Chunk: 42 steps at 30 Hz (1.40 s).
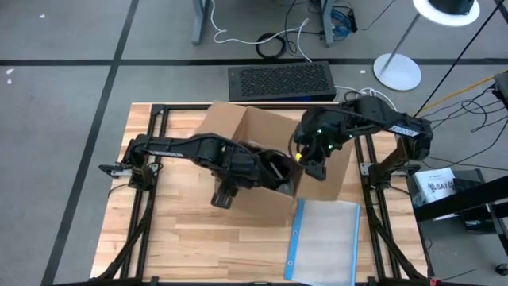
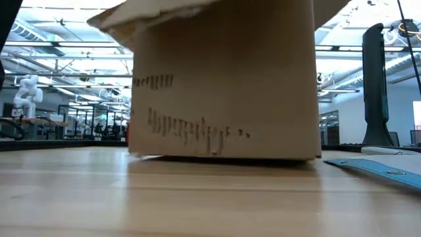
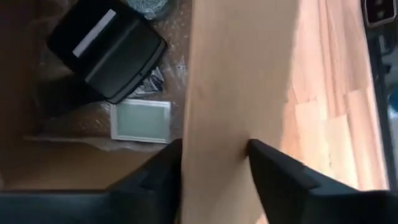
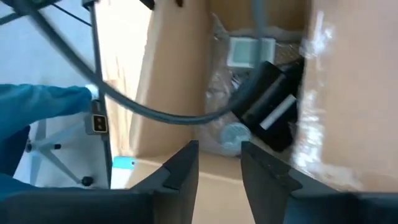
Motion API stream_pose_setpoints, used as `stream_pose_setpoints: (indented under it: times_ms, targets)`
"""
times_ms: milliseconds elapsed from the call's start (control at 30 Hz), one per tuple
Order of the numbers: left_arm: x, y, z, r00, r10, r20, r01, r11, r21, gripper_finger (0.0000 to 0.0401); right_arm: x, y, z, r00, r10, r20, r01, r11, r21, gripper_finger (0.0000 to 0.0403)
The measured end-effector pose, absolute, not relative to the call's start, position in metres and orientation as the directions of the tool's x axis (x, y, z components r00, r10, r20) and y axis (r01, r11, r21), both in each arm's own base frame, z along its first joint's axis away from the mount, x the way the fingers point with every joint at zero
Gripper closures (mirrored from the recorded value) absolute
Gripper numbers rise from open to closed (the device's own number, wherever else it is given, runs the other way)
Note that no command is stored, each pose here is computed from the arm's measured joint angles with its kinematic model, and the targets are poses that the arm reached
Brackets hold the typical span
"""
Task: Unpack boxes
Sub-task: Open the cardboard box using the gray cutter
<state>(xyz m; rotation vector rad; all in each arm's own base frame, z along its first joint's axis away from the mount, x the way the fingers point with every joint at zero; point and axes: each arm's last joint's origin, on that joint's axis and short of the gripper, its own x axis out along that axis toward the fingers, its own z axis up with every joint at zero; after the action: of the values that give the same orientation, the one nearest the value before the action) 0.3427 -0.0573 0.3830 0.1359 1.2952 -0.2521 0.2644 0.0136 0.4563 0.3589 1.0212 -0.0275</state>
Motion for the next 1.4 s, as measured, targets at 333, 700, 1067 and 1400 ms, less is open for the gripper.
stream_pose_setpoints:
  times_ms: [333, 700, 1067, 1400]
  targets:
    - [0.337, -0.074, 0.393, 0.273, -0.175, -0.946, 0.267, 0.958, -0.101, 0.0119, 0.267, 0.015, 0.458, 0.554, 0.099, -0.827, 0.213, 0.943, 0.255, 0.0294]
    - [0.327, -0.070, 0.430, 0.412, -0.168, -0.895, 0.271, 0.961, -0.056, 0.0115, 0.266, 0.016, 0.457, 0.549, 0.103, -0.830, 0.237, 0.933, 0.272, 0.0294]
    - [0.309, -0.020, 0.466, 0.603, 0.026, -0.797, 0.003, 0.999, 0.035, 0.0115, 0.274, 0.040, 0.455, 0.578, 0.156, -0.801, 0.251, 0.900, 0.356, 0.0294]
    - [0.339, 0.045, 0.422, 0.498, -0.210, -0.841, -0.079, 0.955, -0.285, 0.0117, 0.298, 0.081, 0.385, 0.502, 0.029, -0.864, 0.321, 0.922, 0.217, 0.0296]
